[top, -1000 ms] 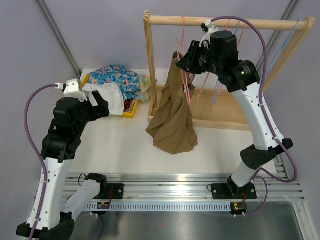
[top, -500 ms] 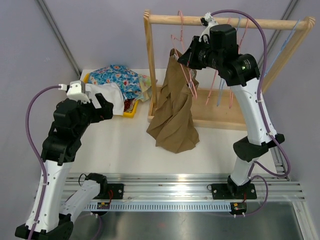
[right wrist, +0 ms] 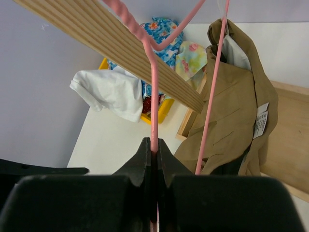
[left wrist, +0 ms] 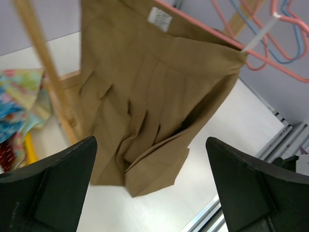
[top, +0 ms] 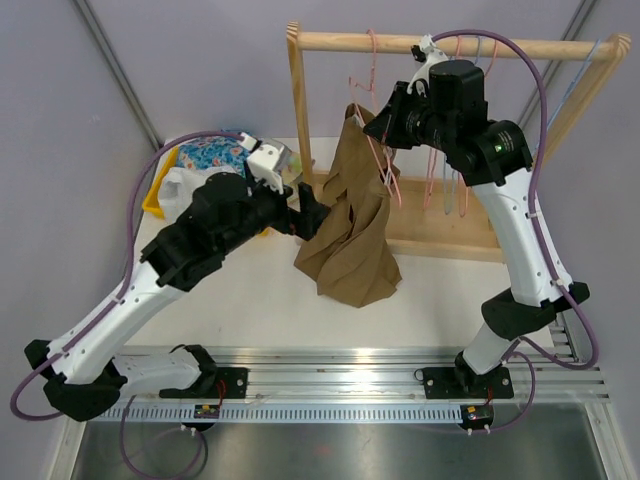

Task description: Remove the skirt from the hanger

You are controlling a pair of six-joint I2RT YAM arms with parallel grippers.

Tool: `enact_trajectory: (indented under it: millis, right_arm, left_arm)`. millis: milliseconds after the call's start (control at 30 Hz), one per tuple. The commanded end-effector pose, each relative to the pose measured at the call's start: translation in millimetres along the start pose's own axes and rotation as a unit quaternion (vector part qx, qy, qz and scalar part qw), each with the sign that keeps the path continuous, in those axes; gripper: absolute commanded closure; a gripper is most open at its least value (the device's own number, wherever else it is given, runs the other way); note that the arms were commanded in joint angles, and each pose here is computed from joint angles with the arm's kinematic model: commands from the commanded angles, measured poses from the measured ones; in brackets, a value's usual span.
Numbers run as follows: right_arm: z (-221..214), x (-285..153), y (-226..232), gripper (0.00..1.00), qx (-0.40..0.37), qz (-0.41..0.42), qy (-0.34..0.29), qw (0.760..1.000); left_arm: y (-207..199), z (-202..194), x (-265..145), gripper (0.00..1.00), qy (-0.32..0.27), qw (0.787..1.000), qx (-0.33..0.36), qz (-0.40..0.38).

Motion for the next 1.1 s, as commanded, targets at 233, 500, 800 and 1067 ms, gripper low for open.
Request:
enact_trajectory:
  millis: [233,500,800,1067]
  right_arm:
    - [47,-68,28,1.0,-0.01,0.056,-0.134,0.989]
    - [45,-93,31,1.0,0.004,0.071,-0.157,0.985]
    - [47,-111,31,1.0,0.0,0.07,-0.174,0.982]
    - [36,-99,20,1.0,0.013,0.048,-0.177,0.983]
  left_arm:
    - [-74,6,66,0.01,-0.059,0.987,0.013,-0.147]
    - [-94,4,96,0.01,-0.057,0.979,-0.004,-0.198]
    - [-102,3,110,0.77,-0.071,0.974,-0.021,-0.214]
    - [-111,23,98,1.0,-0.088,0.972,-0.011,-0.216]
Point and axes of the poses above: each gripper's point midway between its finger pads, its own x axis out along the fingers, its own y axis along the line the jaws close on, z = x × y, the point moved 6 cm from there along -x, back along the fingers, and after that the axes turned 4 degrees about -x, right-handed, at the moved point
